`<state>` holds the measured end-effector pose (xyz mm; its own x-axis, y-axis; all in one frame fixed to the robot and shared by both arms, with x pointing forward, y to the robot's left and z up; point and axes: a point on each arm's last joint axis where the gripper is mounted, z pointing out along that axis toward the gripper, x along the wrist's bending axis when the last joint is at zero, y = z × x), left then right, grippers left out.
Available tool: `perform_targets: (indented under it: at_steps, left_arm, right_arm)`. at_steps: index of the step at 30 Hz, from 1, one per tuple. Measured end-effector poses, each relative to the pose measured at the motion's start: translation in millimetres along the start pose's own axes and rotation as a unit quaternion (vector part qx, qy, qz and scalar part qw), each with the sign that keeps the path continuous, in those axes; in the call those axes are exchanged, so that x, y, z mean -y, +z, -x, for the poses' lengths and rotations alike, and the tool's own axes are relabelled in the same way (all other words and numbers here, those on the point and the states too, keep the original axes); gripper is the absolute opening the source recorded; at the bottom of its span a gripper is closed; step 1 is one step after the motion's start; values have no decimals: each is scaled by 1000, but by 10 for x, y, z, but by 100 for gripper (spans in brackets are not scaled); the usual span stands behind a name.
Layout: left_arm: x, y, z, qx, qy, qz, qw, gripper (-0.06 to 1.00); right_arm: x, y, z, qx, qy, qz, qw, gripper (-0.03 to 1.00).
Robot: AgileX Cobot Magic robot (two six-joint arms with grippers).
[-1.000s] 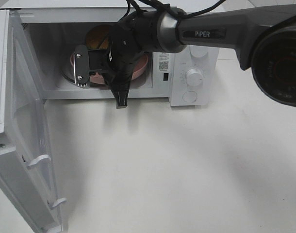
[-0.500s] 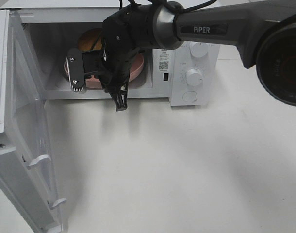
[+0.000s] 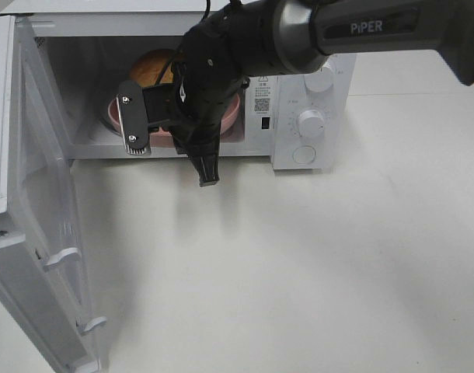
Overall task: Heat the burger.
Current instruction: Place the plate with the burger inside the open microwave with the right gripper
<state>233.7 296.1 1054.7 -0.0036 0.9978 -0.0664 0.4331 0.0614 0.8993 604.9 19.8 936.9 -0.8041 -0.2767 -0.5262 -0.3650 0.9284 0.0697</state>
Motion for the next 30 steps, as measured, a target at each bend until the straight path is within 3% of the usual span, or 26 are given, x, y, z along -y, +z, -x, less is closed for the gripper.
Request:
perform_targets:
  at_steps: [22,30]
  left_arm:
    - [0,0,0,0,0,0,1000,99]
    - [0,0,0,0,0,0,1000,99]
  right_arm:
    - [166,-447,-461,66,-32,54,996,7]
    - [257,-635,-689,67,-47,60,995,7]
